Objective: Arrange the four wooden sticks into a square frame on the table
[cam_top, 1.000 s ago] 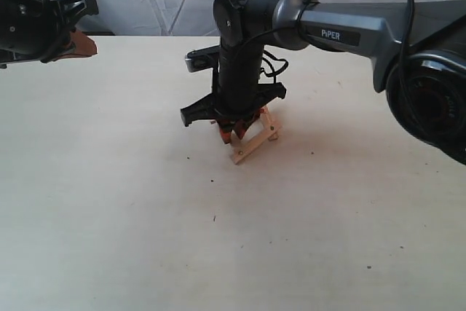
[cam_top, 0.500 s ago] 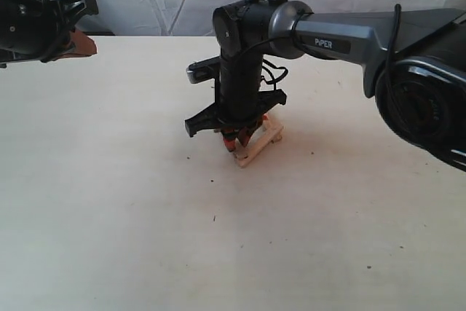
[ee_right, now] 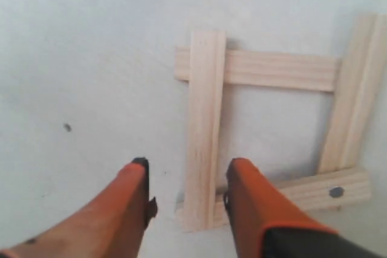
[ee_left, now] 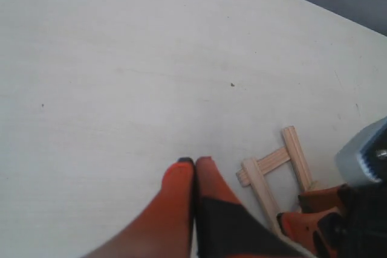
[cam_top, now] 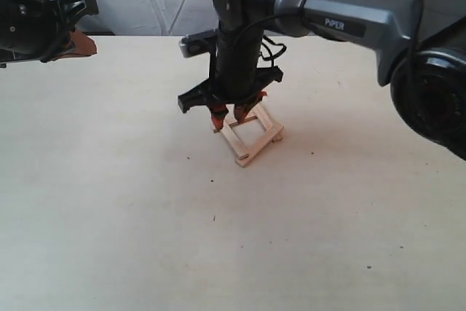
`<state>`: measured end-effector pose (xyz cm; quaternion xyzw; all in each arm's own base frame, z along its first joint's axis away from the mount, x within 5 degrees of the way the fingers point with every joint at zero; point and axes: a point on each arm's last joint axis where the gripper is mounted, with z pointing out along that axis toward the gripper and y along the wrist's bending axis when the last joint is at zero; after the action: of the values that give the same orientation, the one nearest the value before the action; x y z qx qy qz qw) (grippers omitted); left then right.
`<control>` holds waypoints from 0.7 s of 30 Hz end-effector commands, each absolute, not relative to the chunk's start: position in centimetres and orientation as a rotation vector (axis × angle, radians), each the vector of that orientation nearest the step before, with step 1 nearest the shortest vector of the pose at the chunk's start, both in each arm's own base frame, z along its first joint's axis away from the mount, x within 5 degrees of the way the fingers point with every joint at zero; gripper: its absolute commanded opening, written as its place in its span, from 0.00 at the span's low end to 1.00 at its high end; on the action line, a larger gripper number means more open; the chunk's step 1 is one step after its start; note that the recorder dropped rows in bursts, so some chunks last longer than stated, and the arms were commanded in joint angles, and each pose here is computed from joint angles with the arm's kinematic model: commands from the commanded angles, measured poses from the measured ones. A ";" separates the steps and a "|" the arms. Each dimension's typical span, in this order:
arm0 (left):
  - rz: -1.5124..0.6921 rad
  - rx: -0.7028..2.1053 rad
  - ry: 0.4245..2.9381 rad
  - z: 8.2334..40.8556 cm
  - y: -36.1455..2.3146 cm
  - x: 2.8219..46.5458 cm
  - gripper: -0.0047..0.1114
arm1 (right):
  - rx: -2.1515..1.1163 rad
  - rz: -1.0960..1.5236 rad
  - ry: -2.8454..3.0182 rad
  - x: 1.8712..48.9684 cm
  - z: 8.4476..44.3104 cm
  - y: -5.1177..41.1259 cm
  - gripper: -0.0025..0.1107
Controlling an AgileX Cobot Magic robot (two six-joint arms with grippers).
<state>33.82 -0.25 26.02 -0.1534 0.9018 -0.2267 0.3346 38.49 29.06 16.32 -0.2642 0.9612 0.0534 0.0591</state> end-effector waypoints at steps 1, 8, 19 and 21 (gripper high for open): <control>-0.578 -0.406 2.336 26.3 0.0 33.7 0.04 | -0.811 0.145 2.917 39.4 19.1 26.4 0.34; -0.603 -0.367 2.323 25.8 -0.2 34.2 0.04 | -0.837 0.141 2.987 39.0 18.1 23.3 0.03; -0.849 -0.164 2.469 19.6 -6.9 41.5 0.04 | -0.865 0.322 2.853 33.5 17.8 21.0 0.02; -0.903 -0.103 2.493 18.7 -9.1 42.6 0.04 | -0.849 0.360 2.866 33.1 17.1 21.0 0.02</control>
<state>41.39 -6.17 19.65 -0.0649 0.9131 -0.3034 0.2645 33.62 21.14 17.71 -0.2836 0.9516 0.1019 0.0600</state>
